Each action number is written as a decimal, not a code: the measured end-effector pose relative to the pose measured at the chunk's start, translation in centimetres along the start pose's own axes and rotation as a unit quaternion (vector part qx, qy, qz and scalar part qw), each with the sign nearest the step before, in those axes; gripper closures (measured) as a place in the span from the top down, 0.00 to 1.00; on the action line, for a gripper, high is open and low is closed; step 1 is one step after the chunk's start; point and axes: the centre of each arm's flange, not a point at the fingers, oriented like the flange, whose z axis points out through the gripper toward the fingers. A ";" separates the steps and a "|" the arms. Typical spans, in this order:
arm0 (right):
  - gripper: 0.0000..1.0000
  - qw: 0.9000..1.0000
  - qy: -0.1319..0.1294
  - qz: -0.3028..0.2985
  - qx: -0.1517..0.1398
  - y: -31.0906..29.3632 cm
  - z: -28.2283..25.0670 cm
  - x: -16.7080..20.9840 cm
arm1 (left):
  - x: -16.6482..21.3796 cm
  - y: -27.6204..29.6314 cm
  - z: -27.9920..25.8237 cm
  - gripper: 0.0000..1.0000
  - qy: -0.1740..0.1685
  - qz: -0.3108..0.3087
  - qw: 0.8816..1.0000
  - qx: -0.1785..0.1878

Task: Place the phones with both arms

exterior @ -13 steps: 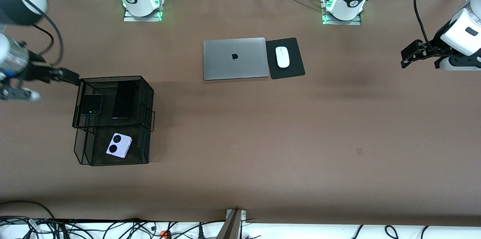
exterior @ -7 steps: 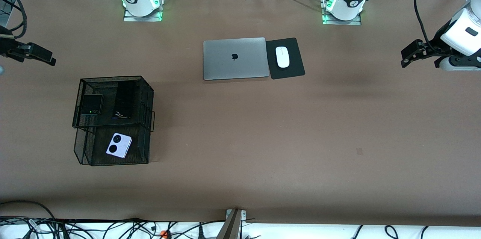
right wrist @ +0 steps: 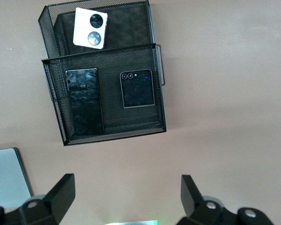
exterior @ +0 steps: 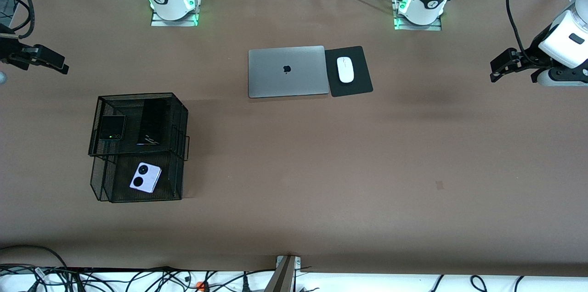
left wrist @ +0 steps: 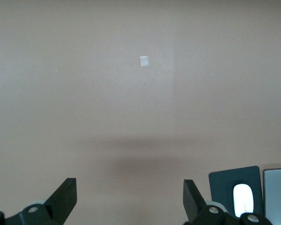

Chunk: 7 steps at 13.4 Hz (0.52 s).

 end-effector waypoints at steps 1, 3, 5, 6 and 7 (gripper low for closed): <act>1.00 1.000 0.000 -0.001 0.000 -0.1 0.0 0.0 | 0.0 0.0 0.0 1.00 0.000 0.000 1.000 0.000; 1.00 1.000 0.000 -0.001 0.000 -0.1 0.0 0.0 | 0.0 0.0 0.0 1.00 0.000 0.000 1.000 0.000; 1.00 1.000 0.000 -0.001 0.000 -0.1 0.0 0.0 | 0.0 0.0 0.0 1.00 0.000 0.000 1.000 0.000; 1.00 1.000 0.000 -0.001 0.000 -0.1 0.0 0.0 | 0.0 0.0 0.0 1.00 0.000 0.000 1.000 0.000; 1.00 1.000 0.000 -0.001 0.000 -0.2 0.0 0.0 | 0.0 0.0 0.0 1.00 -0.001 0.000 1.000 0.000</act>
